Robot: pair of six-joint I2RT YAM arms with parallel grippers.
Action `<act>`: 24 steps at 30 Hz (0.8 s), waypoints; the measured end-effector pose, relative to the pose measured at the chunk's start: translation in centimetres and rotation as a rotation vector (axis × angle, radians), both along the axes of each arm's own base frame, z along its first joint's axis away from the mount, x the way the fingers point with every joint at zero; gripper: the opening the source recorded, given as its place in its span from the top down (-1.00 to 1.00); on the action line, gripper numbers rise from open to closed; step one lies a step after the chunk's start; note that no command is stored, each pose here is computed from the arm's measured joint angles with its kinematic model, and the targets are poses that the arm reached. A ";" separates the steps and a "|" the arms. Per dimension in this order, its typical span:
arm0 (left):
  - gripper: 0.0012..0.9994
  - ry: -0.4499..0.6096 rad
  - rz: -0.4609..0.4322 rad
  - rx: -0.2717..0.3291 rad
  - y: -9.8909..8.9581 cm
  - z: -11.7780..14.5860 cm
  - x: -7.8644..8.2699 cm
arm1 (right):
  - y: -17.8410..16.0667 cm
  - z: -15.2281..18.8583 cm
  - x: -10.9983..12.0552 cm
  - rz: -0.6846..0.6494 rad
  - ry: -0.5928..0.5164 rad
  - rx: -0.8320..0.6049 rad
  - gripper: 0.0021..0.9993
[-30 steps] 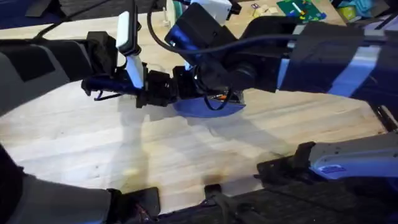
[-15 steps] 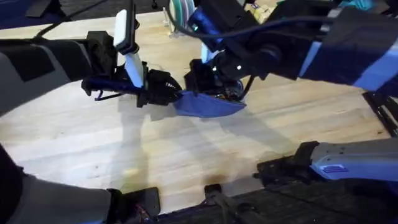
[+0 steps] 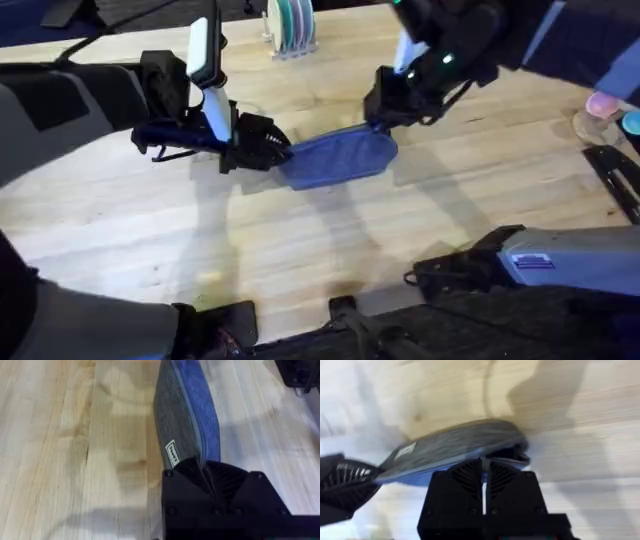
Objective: Unzip the bag, pick up the pens from the table one at a time and place them inside, then zip the bag closed.
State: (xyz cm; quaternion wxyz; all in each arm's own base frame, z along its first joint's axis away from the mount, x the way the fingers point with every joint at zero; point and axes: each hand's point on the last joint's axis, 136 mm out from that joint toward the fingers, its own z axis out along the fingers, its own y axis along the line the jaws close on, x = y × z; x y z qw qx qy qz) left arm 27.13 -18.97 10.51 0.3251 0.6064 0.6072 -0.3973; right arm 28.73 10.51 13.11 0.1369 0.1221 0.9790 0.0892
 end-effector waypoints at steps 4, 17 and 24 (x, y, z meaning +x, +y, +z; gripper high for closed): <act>0.92 0.000 -0.007 -0.006 -0.3 0.1 -0.1 | -2.0 0.0 0.5 -0.058 0.012 0.023 0.94; 0.92 0.000 -0.023 -0.025 -0.8 0.4 -0.4 | -6.0 -1.0 0.4 -0.142 0.054 0.060 0.94; 0.92 -0.001 -0.029 -0.026 -1.0 0.4 -0.5 | -7.4 -4.8 -0.3 -0.194 0.068 0.079 0.94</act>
